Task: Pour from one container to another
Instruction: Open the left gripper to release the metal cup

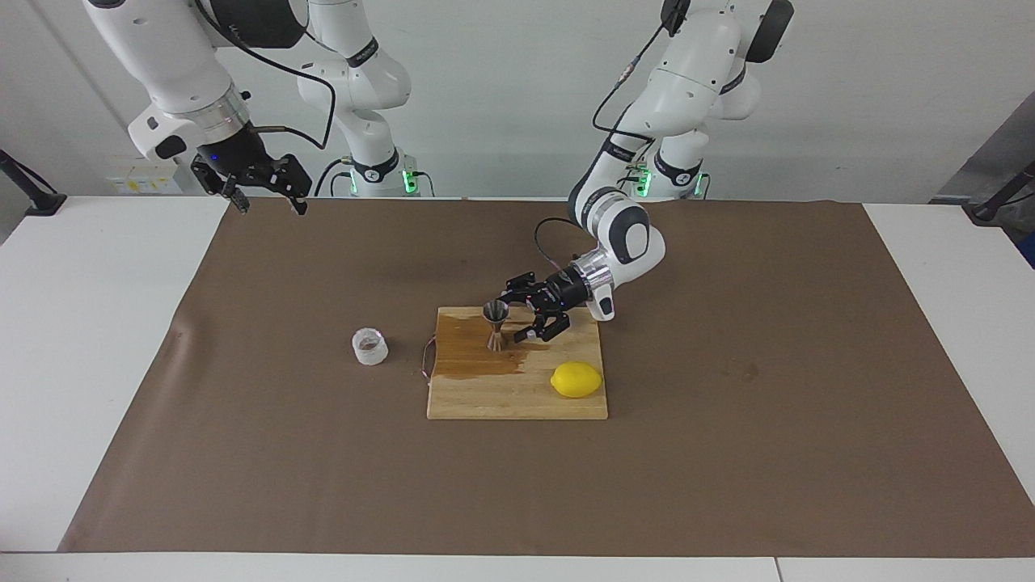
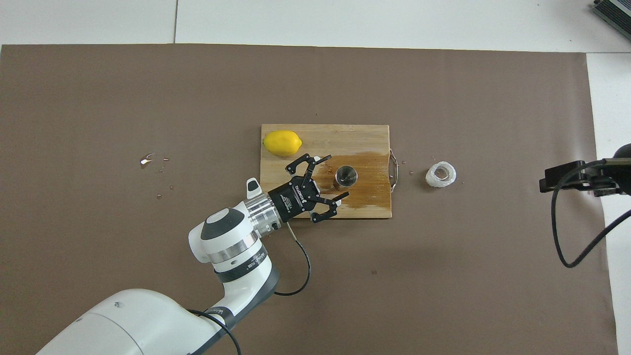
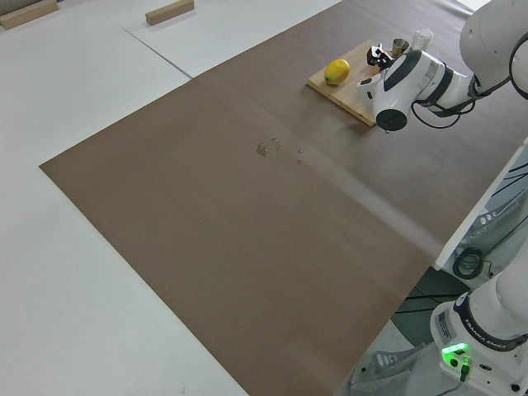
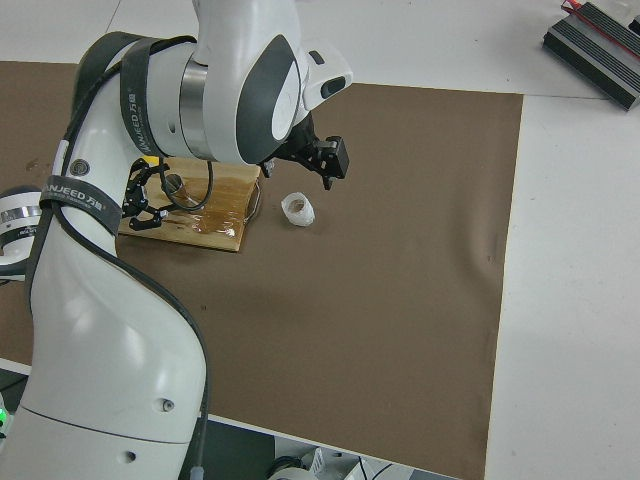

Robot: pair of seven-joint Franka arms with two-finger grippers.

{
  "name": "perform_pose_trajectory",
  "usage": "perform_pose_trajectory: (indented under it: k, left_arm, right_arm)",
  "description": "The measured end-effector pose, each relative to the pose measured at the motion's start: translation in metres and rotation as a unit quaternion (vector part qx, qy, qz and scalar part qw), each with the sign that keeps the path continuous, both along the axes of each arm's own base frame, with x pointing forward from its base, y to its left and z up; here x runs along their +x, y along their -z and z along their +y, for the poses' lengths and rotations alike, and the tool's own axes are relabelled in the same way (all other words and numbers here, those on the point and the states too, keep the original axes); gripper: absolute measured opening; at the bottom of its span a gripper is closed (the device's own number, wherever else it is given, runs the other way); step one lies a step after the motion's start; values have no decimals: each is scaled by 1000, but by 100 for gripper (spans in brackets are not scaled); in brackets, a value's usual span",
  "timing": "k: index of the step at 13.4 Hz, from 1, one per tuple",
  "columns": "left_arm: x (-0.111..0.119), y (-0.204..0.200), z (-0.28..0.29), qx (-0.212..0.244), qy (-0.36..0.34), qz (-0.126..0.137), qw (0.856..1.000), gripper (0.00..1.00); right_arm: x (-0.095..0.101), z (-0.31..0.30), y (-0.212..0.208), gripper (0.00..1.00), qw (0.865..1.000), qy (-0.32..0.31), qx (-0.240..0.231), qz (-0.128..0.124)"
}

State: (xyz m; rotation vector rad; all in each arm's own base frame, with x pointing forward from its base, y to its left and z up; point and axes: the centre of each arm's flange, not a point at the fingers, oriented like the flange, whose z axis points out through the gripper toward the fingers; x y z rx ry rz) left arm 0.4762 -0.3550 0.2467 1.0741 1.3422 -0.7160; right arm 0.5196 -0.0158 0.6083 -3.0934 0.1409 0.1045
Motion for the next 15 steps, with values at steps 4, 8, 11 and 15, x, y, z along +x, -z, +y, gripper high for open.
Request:
perform_pose_trajectory:
  k: [4, 8, 11, 15]
  left_arm:
    - [13, -18, 9, 3, 3, -24, 1000, 100]
    - [16, -61, 8, -19, 16, -24, 999, 100]
    - [14, -83, 5, -31, 24, -21, 999, 100]
    - [10, -131, 7, -33, 56, 1, 998, 100]
  right_arm:
    - [0, 0, 0, 100, 1000, 0, 0, 0]
    - [0, 0, 0, 100, 1000, 0, 0, 0]
    - [0, 0, 0, 100, 1000, 0, 0, 0]
    - [0, -1, 0, 100, 1000, 1, 0, 1]
